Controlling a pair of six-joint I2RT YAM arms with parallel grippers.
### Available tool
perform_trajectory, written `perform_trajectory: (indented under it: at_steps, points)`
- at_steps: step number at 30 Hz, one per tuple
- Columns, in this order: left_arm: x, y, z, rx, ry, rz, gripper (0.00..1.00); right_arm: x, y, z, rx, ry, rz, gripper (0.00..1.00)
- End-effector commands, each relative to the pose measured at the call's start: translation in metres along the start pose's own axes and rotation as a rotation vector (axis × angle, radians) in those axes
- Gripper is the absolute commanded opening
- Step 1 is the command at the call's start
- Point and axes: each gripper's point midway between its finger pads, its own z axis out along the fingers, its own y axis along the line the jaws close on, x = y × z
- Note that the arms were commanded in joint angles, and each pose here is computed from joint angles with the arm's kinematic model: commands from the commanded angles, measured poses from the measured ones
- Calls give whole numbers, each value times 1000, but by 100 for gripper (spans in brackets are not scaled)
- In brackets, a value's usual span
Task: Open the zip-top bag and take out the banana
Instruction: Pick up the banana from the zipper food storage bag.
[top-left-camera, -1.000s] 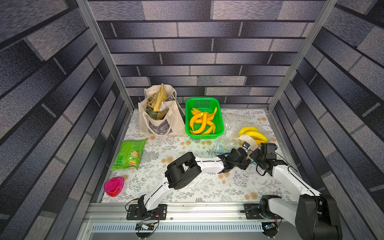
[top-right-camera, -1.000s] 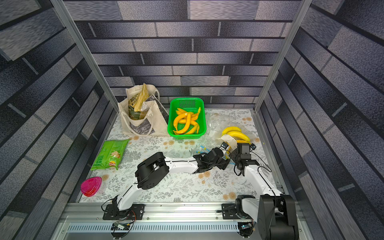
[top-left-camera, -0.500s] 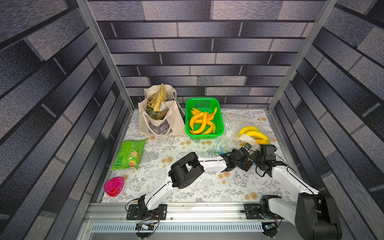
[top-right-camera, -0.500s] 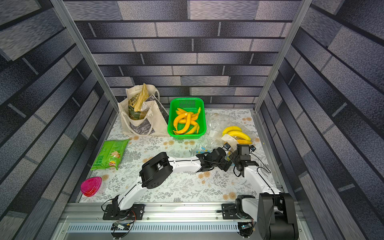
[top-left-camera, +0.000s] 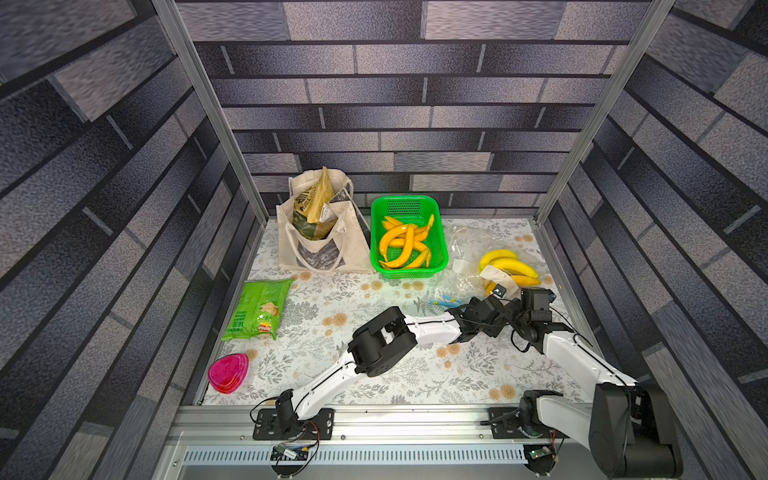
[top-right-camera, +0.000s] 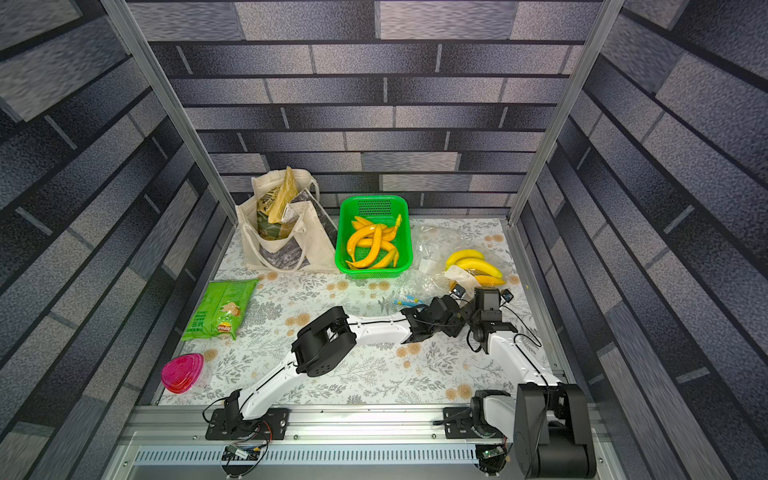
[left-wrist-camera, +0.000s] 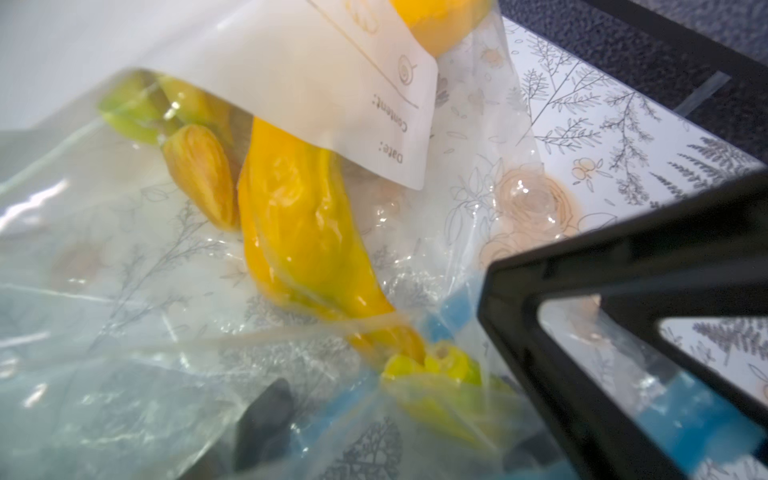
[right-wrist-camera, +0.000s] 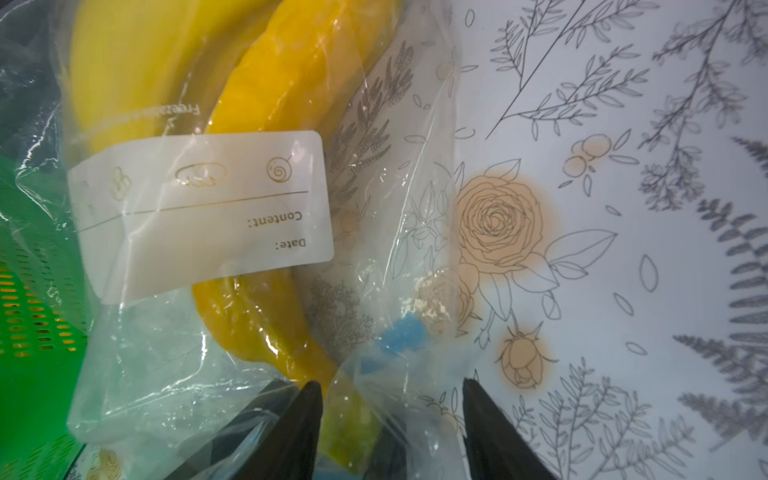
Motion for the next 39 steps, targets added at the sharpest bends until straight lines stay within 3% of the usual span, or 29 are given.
perform_trajectory:
  at_steps: [1,11,18,22,34,39]
  points:
    - [10,32,-8,-97,6,-15,67,8,-14,0,58,14,-5,56]
    - [4,47,-31,-49,-126,-39,32,5,-10,-2,42,4,0,55]
    - [5,63,-49,-113,-164,-84,26,-3,-2,-4,19,-18,10,56]
    - [14,75,-63,-146,-170,-123,15,-8,16,-3,-55,-22,22,65]
    - [23,114,-117,-241,-189,-156,15,-46,8,-41,-29,-210,-39,82]
    - [33,117,-136,-237,-170,-171,15,-40,20,-35,-93,-174,-59,82]
